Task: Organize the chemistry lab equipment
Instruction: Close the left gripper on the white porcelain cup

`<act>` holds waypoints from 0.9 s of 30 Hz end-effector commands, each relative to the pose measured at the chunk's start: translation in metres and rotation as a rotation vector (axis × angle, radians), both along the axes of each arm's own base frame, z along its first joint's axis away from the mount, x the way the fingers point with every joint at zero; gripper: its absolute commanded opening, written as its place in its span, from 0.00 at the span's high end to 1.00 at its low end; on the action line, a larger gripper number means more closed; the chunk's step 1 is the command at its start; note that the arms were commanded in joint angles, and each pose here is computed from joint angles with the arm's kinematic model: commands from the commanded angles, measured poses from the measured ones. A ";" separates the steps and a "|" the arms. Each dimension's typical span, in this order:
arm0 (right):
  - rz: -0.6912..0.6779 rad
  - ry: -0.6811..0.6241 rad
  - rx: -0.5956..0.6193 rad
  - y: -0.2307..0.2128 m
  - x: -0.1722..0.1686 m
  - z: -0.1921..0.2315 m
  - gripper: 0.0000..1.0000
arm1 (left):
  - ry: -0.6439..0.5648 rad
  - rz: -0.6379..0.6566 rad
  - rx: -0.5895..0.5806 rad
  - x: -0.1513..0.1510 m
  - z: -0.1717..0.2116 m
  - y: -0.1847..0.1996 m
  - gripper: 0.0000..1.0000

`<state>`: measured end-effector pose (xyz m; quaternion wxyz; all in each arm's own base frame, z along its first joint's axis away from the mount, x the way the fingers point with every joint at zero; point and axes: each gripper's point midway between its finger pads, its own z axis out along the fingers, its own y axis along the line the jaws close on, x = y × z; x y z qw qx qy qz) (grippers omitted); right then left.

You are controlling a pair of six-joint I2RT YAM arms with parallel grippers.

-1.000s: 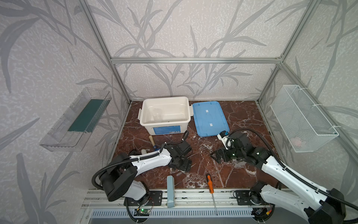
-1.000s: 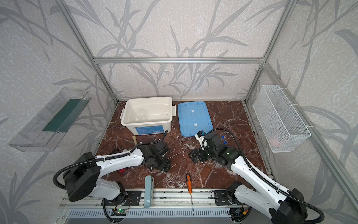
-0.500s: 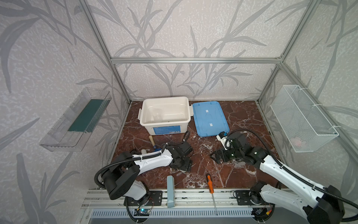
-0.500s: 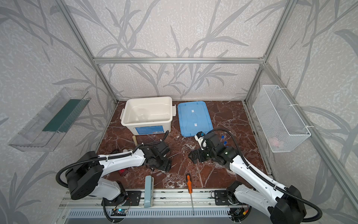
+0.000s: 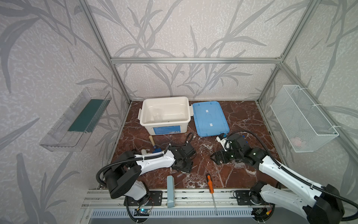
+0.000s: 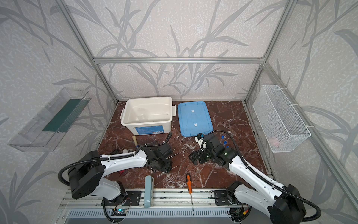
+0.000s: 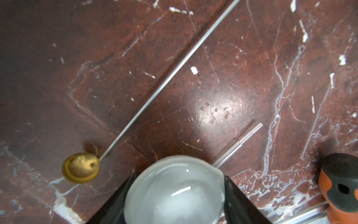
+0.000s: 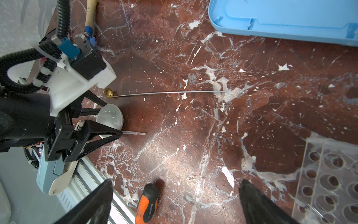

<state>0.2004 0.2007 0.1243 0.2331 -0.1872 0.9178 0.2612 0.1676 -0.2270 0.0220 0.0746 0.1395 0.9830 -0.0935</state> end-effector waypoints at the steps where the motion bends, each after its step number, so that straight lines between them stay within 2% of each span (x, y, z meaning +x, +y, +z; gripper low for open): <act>1: 0.006 -0.012 0.001 0.001 0.002 0.000 0.01 | -0.020 0.029 0.023 0.005 0.005 0.002 0.27; 10: 0.009 -0.015 -0.001 0.000 0.002 0.002 0.01 | -0.028 0.032 0.032 0.005 0.005 0.001 0.24; 15: 0.009 -0.016 -0.003 -0.001 0.001 0.002 0.01 | -0.032 0.029 0.089 0.005 0.003 0.007 0.24; 27: 0.003 -0.011 0.002 -0.001 0.000 0.002 0.01 | -0.025 0.021 0.080 -0.003 0.002 0.002 0.22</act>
